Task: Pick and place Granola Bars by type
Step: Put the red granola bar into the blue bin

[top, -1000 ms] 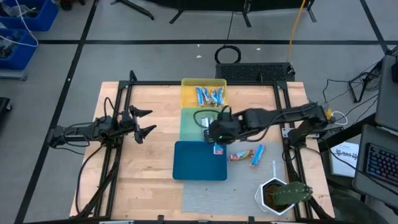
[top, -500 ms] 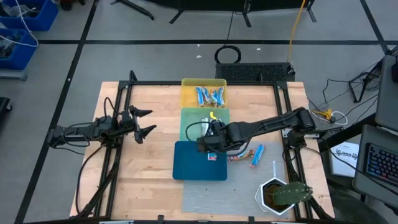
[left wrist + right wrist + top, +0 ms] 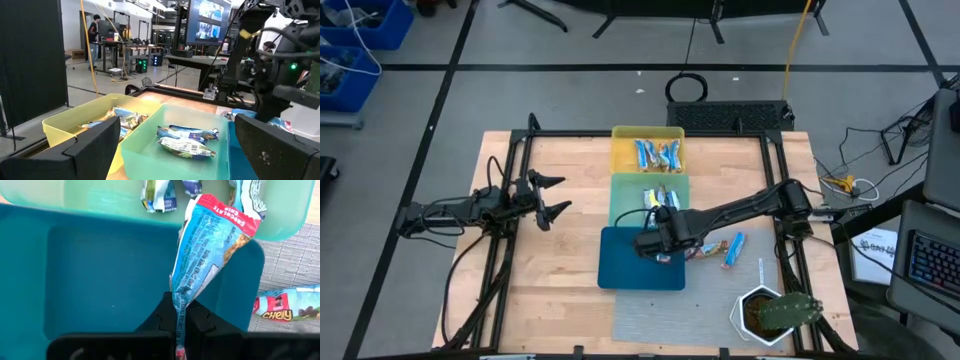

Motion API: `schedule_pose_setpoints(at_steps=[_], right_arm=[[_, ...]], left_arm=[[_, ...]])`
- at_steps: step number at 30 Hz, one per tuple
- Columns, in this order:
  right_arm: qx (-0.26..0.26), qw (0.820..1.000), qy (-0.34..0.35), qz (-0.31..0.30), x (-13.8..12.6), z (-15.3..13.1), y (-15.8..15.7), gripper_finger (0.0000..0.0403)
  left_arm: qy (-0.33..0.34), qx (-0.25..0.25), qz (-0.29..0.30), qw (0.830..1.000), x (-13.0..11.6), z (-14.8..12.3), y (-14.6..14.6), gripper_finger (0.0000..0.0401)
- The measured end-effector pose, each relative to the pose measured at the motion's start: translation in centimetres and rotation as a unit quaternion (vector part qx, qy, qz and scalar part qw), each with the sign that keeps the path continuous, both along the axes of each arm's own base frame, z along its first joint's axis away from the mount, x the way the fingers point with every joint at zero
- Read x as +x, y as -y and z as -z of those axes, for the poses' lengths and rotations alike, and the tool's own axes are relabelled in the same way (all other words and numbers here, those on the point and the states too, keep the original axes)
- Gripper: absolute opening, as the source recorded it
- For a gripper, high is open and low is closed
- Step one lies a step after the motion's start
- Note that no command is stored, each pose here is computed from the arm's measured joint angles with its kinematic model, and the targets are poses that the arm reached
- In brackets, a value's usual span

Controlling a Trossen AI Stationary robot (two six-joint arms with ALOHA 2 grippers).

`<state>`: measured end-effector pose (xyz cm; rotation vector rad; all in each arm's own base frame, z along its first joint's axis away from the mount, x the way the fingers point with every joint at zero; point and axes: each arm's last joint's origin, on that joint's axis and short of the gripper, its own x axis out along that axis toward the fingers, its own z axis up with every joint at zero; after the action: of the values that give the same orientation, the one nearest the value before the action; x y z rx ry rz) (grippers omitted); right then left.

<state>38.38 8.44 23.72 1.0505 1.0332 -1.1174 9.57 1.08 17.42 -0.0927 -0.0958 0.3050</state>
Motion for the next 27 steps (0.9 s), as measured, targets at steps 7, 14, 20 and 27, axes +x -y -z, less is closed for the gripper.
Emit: schedule_pose_setpoints(at_steps=[7, 14, 20, 27], right_arm=[[0.016, 1.0, -0.007, -0.006, 0.7, 1.8, -1.1, 0.0], [0.028, 1.0, -0.011, 0.008, 1.1, 3.7, -3.0, 0.0], [0.041, 0.999, -0.034, 0.011, 1.0, 4.8, -3.8, 0.0], [0.052, 0.997, -0.056, 0.018, 0.5, 5.6, -3.7, 0.0]], left_arm=[[0.0, 0.0, 0.0, 1.0, 0.0, 0.0, 0.0, 0.0392], [0.0, 0.0, 0.0, 1.0, 0.0, 0.0, 0.0, 0.0392], [0.0, 0.0, 0.0, 1.0, 0.0, 0.0, 0.0, 0.0392], [0.0, 0.0, 0.0, 1.0, 0.0, 0.0, 0.0, 0.0392]])
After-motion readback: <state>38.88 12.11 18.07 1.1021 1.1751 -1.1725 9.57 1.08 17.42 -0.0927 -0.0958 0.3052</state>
